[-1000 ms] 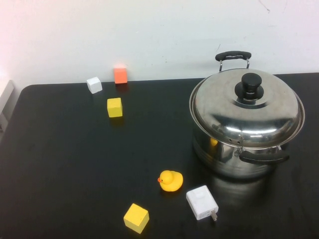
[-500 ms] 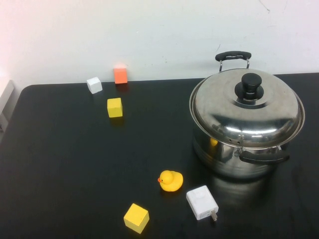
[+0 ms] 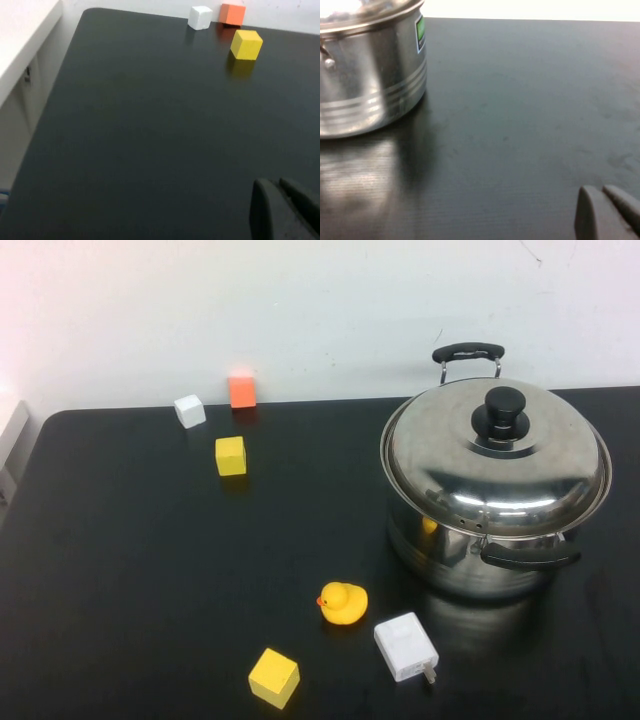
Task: Cover the pot
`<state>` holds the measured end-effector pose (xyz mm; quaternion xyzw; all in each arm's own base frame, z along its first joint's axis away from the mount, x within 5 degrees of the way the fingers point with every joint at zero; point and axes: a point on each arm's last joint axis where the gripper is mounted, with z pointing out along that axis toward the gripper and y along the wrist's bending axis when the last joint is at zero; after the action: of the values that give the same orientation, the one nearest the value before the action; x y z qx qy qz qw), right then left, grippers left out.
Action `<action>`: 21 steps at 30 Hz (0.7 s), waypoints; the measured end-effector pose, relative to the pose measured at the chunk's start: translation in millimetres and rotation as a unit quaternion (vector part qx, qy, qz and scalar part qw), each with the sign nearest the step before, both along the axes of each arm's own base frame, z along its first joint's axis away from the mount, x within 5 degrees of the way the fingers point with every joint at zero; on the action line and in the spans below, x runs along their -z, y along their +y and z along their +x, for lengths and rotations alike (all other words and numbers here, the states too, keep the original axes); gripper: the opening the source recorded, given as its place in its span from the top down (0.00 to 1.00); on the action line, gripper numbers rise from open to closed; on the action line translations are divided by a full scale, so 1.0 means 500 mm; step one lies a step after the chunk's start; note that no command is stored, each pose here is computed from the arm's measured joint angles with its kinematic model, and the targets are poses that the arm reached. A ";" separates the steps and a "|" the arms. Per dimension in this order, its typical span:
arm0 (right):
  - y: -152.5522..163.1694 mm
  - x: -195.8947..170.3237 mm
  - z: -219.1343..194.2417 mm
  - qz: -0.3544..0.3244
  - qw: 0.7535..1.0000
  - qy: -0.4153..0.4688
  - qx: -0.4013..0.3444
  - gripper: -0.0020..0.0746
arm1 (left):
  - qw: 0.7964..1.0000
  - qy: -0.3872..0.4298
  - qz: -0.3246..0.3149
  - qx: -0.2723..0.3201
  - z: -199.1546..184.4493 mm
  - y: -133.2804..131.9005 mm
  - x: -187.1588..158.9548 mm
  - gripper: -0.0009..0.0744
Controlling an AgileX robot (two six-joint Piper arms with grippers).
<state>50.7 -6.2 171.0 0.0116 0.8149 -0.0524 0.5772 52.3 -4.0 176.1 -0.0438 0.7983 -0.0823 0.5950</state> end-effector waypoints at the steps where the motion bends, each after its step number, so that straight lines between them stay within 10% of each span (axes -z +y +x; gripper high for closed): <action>1: 0.000 0.000 0.000 0.000 1.000 0.000 0.000 0.98 | 1.000 0.000 0.005 0.001 0.000 0.000 0.000 0.99; 21: 0.000 0.000 0.000 0.000 1.000 0.000 0.000 0.98 | 1.000 -0.001 0.018 0.005 0.000 0.000 0.000 0.99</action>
<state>50.7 -6.2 171.0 0.0116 0.8149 -0.0524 0.5772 52.3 -4.0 176.1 -0.0290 0.7990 -0.0712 0.5964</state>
